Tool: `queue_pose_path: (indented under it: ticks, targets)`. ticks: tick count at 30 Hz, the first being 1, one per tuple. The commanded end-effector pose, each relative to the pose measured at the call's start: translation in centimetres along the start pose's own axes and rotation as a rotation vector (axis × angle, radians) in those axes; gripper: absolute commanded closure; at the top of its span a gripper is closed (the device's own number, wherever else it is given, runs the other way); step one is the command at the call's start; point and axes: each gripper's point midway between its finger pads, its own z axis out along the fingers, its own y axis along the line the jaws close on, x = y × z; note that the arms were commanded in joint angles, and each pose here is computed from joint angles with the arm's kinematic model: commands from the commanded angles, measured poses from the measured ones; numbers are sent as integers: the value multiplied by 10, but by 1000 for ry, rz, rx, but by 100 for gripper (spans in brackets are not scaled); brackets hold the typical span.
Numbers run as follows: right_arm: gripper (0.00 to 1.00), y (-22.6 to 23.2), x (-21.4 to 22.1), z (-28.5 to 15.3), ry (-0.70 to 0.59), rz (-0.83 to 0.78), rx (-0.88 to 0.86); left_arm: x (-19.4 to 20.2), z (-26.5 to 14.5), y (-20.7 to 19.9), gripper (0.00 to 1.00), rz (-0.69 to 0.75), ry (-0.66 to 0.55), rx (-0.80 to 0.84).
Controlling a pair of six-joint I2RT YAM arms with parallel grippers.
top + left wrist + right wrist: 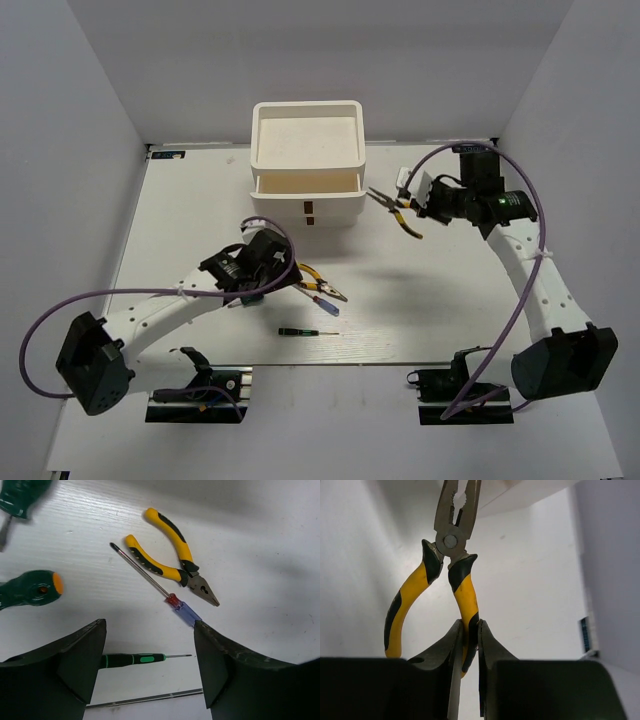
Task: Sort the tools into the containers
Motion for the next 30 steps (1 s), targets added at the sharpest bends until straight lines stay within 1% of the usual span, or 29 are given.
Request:
queue_pose_path:
  ticks: [1,3,4,6,8,9,10,11,12,14,15,16,18,19,24,26,28,29,30]
  targets:
    - [100,-39,-58,-15,-170,-128,135,-1,4,-20,20,-89,57,35]
    - [100,-45,-65,-4,-183,-167,159,6,10,-24,24,-94,98,28]
    - [100,-67,-82,-3,-201,-231,260,3,11,-24,26,-124,99,15]
    - [100,-73,-96,12,-207,-287,288,4,14,-22,28,-141,108,6]
    - [100,-93,-115,10,-222,-328,375,-1,12,-27,29,-173,100,27]
    - [100,-97,-138,15,-258,-355,381,0,14,-25,29,-173,101,26]
    - [100,-101,-144,14,-263,-362,395,-4,10,-29,30,-189,87,47]
    - [100,-111,-158,7,-290,-383,446,-6,10,-27,30,-207,78,52]
    - [100,-106,-168,17,-304,-406,433,0,12,-23,30,-204,93,44]
    - [100,-113,-186,15,-331,-435,477,0,12,-19,30,-220,90,38]
    - [100,-113,-190,22,-333,-446,470,2,10,-18,30,-221,97,44]
    - [100,-116,-206,14,-363,-462,490,1,8,-19,30,-231,93,52]
    - [100,-114,-216,19,-377,-468,482,1,10,-15,30,-237,94,40]
    - [100,-116,-228,13,-402,-481,494,0,8,-16,30,-239,89,47]
    - [100,-113,-249,16,-440,-500,494,2,11,-18,30,-248,104,70]
    - [100,-110,-247,31,-427,-506,486,5,12,-15,30,-246,109,62]
    - [100,-118,-253,36,-426,-520,552,4,14,-15,30,-253,113,65]
    - [100,-112,-240,55,-386,-514,540,4,14,-15,30,-253,113,65]
    - [100,-119,-244,52,-391,-519,599,8,15,-13,30,-252,125,63]
